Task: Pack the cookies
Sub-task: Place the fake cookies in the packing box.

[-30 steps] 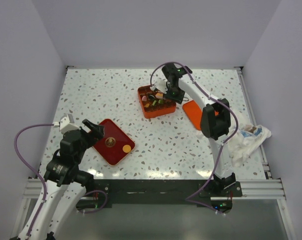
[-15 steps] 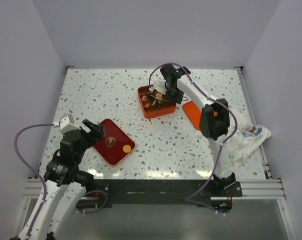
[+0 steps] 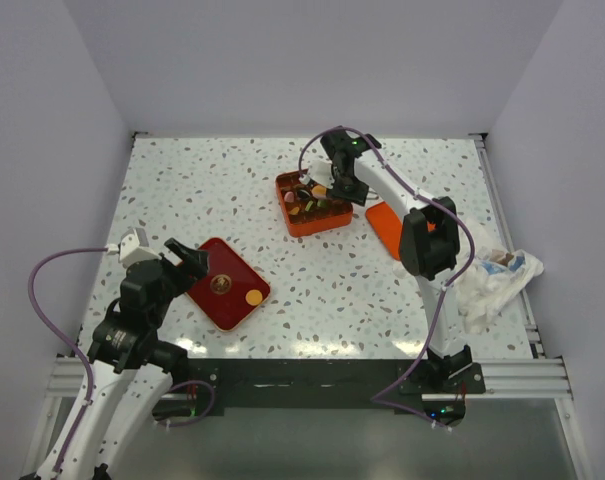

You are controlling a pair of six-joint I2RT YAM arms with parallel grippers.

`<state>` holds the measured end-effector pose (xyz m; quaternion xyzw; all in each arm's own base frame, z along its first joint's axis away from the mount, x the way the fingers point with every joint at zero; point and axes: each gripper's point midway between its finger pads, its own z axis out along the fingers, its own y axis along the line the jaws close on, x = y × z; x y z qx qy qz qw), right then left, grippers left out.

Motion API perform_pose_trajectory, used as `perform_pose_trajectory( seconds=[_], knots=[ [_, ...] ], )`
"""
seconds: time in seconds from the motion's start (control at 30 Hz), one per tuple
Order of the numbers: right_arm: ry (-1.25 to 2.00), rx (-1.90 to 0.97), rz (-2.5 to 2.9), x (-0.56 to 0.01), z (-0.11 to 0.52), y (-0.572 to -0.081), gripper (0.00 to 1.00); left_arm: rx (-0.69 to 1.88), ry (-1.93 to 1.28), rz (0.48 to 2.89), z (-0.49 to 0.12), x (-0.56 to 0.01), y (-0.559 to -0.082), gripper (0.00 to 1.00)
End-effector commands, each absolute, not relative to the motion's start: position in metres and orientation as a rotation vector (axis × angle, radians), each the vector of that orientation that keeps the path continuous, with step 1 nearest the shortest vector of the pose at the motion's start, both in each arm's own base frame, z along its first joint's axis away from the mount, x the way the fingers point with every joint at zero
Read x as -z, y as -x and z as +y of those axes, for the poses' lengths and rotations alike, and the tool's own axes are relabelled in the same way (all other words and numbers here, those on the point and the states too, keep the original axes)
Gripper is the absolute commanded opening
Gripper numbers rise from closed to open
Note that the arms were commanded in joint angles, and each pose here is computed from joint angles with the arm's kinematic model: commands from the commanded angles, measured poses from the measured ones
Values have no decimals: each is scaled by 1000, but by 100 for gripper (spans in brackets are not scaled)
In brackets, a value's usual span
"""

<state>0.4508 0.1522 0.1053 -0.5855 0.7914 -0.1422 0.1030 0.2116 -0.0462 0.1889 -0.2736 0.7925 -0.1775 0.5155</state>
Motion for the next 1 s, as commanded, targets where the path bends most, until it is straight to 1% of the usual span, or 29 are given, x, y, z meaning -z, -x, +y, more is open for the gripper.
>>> perform_pose_trajectory(
  seconds=[0.0, 0.27, 0.6, 0.9, 0.97],
  knots=[
    [1759, 478, 2303, -104, 151, -457, 36, 447, 668, 1874, -47, -195, -214, 88],
    [1798, 474, 2285, -103, 156, -452, 36, 449, 669, 1869, -47, -197, -214, 88],
    [1792, 529, 2271, -100, 157, -460, 37, 446, 664, 1872, -47, -197, -214, 88],
    [1762, 582, 2259, -103, 155, -470, 36, 444, 671, 1870, -46, -197, -213, 88],
    [1761, 580, 2258, -103, 155, -470, 34, 444, 671, 1867, -46, -197, -213, 88]
  ],
)
